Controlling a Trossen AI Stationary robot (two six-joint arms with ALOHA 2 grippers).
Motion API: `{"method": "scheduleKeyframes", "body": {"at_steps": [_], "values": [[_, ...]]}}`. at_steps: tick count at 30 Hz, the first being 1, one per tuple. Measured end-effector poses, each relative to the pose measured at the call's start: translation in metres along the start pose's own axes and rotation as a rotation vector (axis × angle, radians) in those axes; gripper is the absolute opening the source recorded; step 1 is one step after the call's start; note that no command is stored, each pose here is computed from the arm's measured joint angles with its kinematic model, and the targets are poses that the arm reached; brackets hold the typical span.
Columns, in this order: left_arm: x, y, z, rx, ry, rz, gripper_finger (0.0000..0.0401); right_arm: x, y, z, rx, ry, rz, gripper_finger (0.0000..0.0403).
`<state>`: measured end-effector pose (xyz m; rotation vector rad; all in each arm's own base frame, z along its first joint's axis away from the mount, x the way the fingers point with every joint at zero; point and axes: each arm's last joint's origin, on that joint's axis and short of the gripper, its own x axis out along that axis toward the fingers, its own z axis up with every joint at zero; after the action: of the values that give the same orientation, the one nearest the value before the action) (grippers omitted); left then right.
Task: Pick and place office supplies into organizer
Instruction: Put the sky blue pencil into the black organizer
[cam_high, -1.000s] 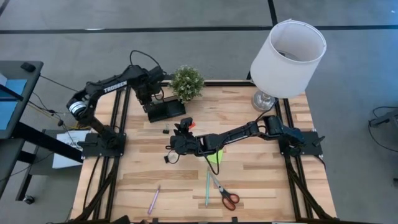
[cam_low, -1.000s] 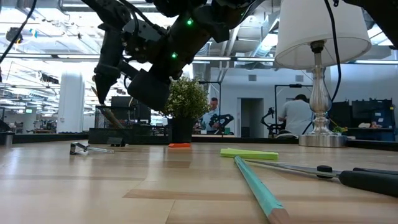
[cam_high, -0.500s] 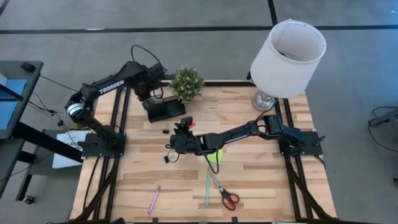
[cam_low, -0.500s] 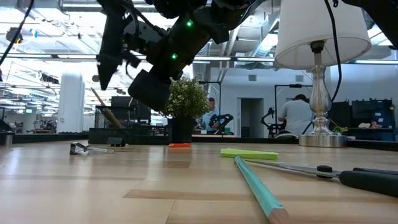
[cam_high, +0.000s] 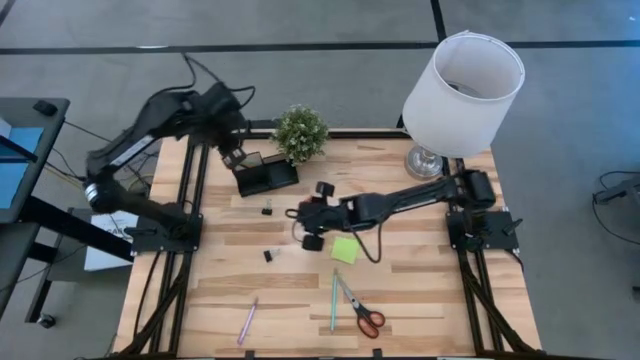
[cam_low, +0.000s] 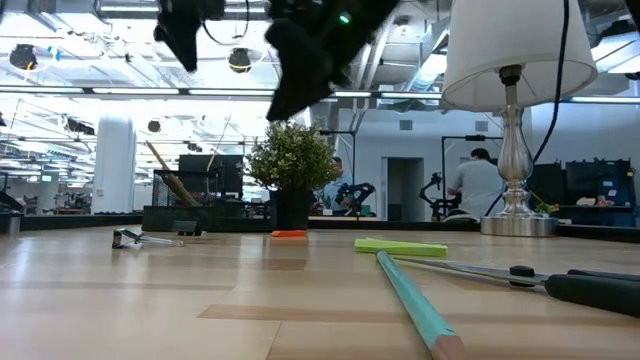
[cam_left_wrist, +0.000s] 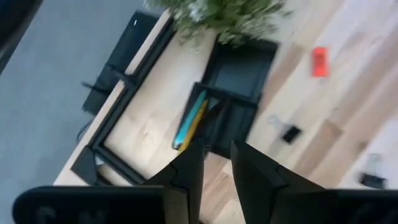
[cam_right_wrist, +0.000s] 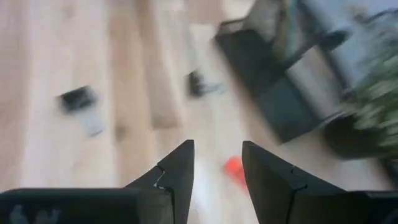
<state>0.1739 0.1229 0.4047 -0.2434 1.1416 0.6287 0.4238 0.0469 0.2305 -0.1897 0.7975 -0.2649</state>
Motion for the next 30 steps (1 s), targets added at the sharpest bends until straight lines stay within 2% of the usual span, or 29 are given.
{"method": "scheduleKeyframes", "body": {"at_steps": [6, 9, 12, 14, 16, 18, 23, 26, 30], "values": [[-0.047, -0.010, -0.041, -0.053, -0.196, -0.047, 0.0075, -0.009, 0.014, -0.051, 0.076, -0.030, 0.094, 0.0127], [-0.056, -0.015, -0.067, -0.057, -0.284, -0.092, 0.0075, -0.016, 0.024, -0.073, 0.067, -0.059, 0.122, 0.0127], [-0.051, -0.018, -0.092, -0.105, -0.401, -0.135, 0.0075, -0.029, 0.032, -0.084, 0.082, -0.088, 0.153, 0.0127], [-0.040, -0.021, -0.105, -0.145, -0.479, -0.162, 0.0075, -0.040, 0.036, -0.087, 0.119, -0.103, 0.179, 0.0127], [-0.024, -0.024, -0.118, -0.164, -0.534, -0.194, 0.0075, -0.051, 0.043, -0.092, 0.100, -0.103, 0.203, 0.0127], [-0.006, -0.029, -0.129, -0.165, -0.565, -0.236, 0.0075, -0.060, 0.054, -0.094, -0.006, -0.126, 0.229, 0.0127], [0.042, -0.041, -0.144, -0.125, -0.567, -0.332, 0.0075, -0.068, 0.085, -0.099, -0.365, -0.233, 0.321, 0.0127], [0.065, -0.048, -0.147, -0.108, -0.551, -0.359, 0.0075, -0.062, 0.097, -0.099, -0.465, -0.307, 0.521, 0.0127], [0.086, -0.054, -0.145, -0.115, -0.563, -0.371, 0.0075, -0.046, 0.100, -0.099, -0.446, -0.354, 0.782, 0.0127]]}}
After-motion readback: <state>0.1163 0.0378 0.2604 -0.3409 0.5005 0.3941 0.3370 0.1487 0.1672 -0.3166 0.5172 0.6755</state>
